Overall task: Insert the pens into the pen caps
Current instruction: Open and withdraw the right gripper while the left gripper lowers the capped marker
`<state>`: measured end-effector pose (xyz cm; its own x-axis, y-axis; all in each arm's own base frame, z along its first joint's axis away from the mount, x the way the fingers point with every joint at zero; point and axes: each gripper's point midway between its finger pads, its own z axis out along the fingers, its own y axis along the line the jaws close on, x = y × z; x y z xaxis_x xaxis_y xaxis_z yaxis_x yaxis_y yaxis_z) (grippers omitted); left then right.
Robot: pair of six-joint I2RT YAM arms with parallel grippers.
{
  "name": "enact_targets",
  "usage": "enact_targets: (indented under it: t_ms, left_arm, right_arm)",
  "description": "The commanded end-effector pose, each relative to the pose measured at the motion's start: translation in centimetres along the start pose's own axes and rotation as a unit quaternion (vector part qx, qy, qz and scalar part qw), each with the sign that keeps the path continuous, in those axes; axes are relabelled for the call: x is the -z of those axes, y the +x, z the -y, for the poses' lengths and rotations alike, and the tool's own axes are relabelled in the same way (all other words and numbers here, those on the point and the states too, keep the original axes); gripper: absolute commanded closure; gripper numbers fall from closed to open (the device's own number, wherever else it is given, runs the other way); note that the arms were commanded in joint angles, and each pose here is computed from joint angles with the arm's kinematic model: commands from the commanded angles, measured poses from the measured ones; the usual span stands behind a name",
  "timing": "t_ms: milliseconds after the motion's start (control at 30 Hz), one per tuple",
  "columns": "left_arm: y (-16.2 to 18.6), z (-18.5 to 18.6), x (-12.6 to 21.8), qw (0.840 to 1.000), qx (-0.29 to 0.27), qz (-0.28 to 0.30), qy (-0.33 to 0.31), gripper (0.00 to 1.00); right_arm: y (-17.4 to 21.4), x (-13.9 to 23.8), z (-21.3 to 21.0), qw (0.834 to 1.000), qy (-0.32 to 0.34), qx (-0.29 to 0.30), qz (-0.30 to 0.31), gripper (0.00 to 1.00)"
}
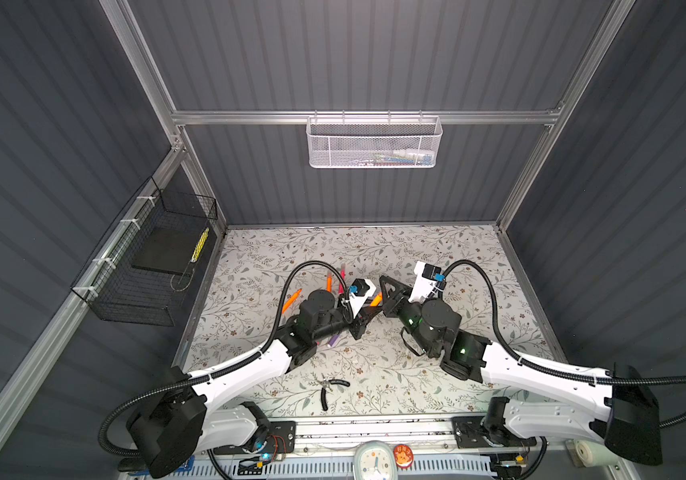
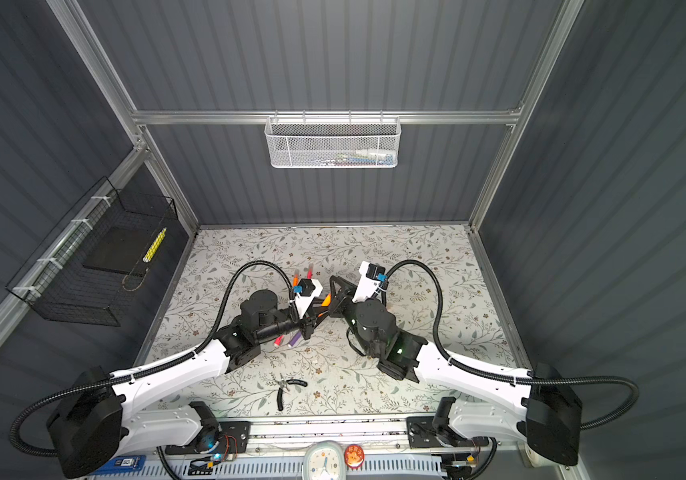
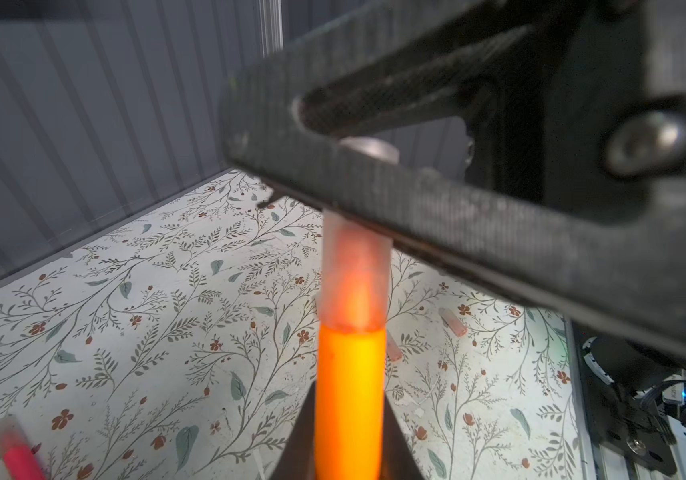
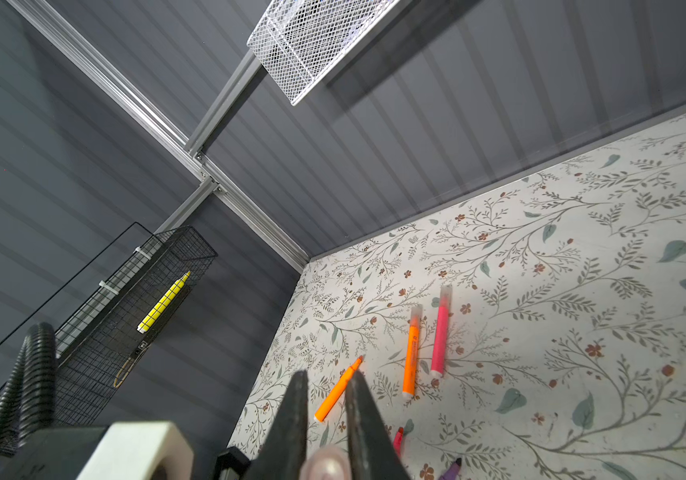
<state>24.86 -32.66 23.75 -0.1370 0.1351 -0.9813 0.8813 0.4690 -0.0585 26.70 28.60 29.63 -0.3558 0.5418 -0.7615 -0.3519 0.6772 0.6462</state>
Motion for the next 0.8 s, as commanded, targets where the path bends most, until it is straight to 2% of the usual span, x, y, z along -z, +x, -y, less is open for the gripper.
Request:
enact_targets:
  t_ms: [0,33,167,300,467,667,767]
  left_arm:
    - [-9.2,-4.5,1.5,0.984,-0.005,0.146,-0.104,1.00]
    - [-8.3,-4.5,1.2,0.986,-0.003,0.131,-0.102,1.00]
    - [-2.8,-5.5,0.0,0.990,0.032,0.067,-0.118,1.00]
    - [3.5,-7.1,-0.9,0.985,0.064,-0.001,-0.158,1.00]
    - [10.1,-10.8,-2.4,0.957,0.107,-0.104,-0.251,1.00]
    - [12.7,-13.1,-5.5,0.933,0.140,-0.180,-0.280,1.00]
    - [14.9,-14.4,-6.5,0.911,0.149,-0.224,-0.312,1.00]
  right_arm:
    - [7.8,2.3,1.6,0.987,0.001,0.079,-0.139,0.56]
    - [7.1,2.3,2.1,0.988,0.013,0.081,-0.132,0.49]
    - [4.2,3.2,5.1,0.989,0.076,0.075,-0.100,0.33]
    - [2.6,4.6,8.5,0.988,0.119,0.057,-0.080,0.30]
    - [1.7,6.8,12.1,0.984,0.163,0.043,-0.058,0.24]
    - [1.4,8.6,14.7,0.979,0.196,0.037,-0.049,0.22]
    - [1.5,9.0,15.3,0.977,0.205,0.037,-0.051,0.22]
